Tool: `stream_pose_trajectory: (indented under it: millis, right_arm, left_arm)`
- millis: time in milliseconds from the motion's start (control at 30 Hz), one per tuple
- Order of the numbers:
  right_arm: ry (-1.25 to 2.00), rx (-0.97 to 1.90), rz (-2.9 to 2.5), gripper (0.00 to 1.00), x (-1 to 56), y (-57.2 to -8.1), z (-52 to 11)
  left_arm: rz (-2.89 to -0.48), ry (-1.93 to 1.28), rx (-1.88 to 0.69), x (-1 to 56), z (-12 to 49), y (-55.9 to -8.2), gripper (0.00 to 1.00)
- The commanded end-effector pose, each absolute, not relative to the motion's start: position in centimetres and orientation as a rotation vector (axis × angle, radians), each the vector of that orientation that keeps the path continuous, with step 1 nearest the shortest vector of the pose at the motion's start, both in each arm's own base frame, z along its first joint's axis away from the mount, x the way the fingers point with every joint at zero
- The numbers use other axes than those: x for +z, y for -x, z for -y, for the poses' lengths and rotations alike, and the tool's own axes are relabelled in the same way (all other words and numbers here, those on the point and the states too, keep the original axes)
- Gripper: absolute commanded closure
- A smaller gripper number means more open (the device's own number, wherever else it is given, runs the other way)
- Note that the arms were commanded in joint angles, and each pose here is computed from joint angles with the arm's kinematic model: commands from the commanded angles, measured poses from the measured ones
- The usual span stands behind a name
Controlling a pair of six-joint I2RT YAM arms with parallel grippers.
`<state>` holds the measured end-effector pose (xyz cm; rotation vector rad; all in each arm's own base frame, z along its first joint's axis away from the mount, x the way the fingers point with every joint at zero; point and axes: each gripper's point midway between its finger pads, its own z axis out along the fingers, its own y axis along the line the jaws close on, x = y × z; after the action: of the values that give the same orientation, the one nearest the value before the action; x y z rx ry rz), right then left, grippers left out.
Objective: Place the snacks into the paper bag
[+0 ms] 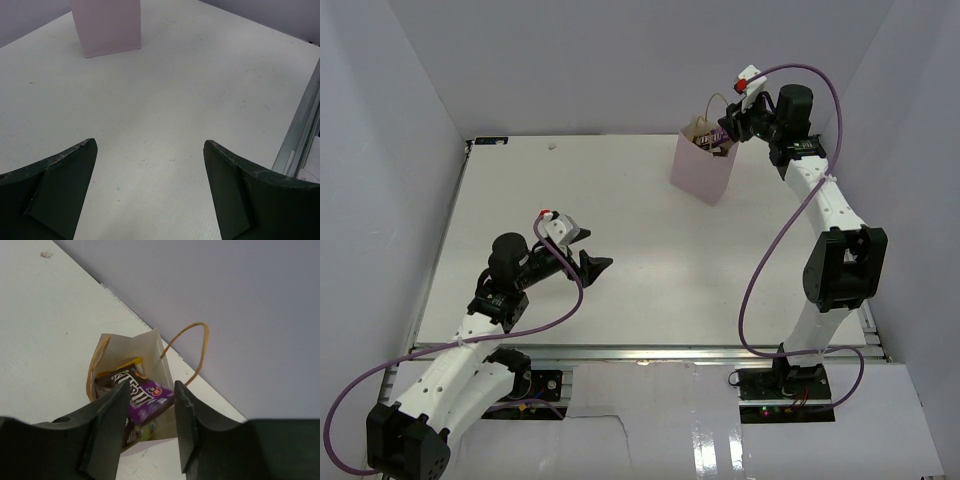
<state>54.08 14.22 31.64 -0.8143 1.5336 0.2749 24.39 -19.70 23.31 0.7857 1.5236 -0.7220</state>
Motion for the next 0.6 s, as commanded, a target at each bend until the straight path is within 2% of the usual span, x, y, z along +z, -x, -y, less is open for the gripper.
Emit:
stream_pose_trajectory:
  millis: [0, 67, 233, 333, 367, 400, 567]
  right_arm:
    - [0.821, 0.25, -1.467, 0.52, 33.4, -54.4, -14.2]
    - [0.818, 0.248, -1.463, 0.42, 33.9, -54.1, -14.1]
    - [0.756, 0.209, -1.426, 0.32, 38.3, -51.9, -12.8]
    - [0.636, 0.243, -1.513, 0.16, 39.0, -49.3, -11.4]
    - [0.625, 0.271, -1.572, 0.05, 38.0, -48.2, -11.1]
    - [0.619, 0.34, -1.611, 0.1, 36.8, -45.9, -11.5]
    - [0.624, 0.574, -1.83, 0.1, 27.4, -36.8, -12.8]
  left_arm:
    - [-1.524, -0.79, -0.705, 23.2, 19.6, -24.5, 0.02]
    - [-1.528, -0.789, -0.705, 23.1, 19.6, -24.5, 0.02]
    - [-1.531, -0.784, -0.696, 23.2, 19.5, -24.6, 0.02]
    - [-1.536, -0.77, -0.691, 23.3, 19.3, -24.7, 0.02]
    - [-1.536, -0.757, -0.688, 23.5, 19.2, -24.8, 0.02]
    - [-1.535, -0.754, -0.688, 23.7, 19.2, -24.8, 0.02]
    - [-1.53, -0.704, -0.685, 24.4, 18.9, -24.9, 0.02]
